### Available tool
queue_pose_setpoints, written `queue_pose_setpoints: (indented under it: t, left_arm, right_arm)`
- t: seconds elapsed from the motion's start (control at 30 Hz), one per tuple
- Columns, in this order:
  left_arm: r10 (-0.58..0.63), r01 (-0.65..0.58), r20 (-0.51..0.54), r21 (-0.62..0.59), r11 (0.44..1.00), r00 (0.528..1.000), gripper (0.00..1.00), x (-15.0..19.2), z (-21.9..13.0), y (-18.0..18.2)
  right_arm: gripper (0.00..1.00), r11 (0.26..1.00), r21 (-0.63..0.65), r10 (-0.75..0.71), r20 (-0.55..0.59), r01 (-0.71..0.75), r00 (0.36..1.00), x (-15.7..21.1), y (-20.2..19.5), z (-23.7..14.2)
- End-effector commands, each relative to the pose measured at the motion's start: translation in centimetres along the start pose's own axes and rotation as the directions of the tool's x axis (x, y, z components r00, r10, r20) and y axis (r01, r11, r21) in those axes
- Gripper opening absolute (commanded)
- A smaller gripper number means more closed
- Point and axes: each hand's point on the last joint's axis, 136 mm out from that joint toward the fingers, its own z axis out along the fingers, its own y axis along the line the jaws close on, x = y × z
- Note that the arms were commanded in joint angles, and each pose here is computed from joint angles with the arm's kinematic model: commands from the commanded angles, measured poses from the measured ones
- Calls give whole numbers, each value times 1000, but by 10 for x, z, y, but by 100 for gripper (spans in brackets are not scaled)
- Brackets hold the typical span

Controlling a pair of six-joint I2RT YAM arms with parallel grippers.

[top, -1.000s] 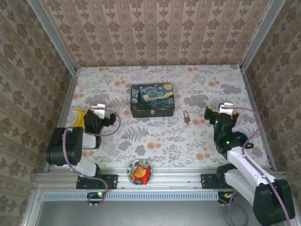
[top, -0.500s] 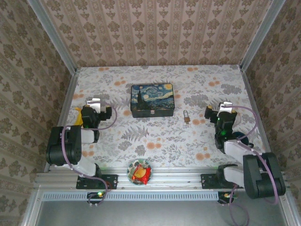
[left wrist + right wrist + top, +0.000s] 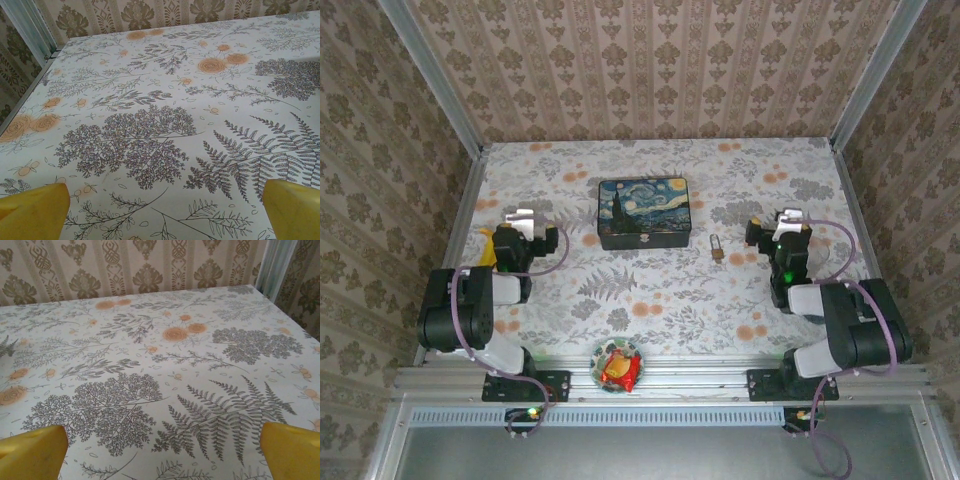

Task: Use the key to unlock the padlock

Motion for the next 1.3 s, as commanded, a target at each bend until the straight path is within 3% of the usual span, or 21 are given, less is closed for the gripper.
queue_pose_setpoints:
  t: [0.0, 0.17, 0.37, 1.27]
  left_arm:
    - [-12, 12, 4, 0, 1000, 1000, 100, -2, 1, 1]
    - [-13, 13, 3, 0, 1000, 1000, 100, -2, 1, 1]
    - [-10, 10, 2, 0, 1000, 1000, 100, -2, 1, 1]
    - [-5, 5, 1, 1, 1000, 1000, 100, -2, 1, 0]
  right_arm:
    - [100, 1000, -20, -2, -16, 2, 1000, 6, 4, 10]
    - [100, 996, -83, -44, -91, 36, 995, 10, 17, 19]
    - [100, 983, -181, -52, -100, 33, 994, 11, 29, 19]
    - [100, 983, -179, -53, -101, 34, 994, 11, 28, 19]
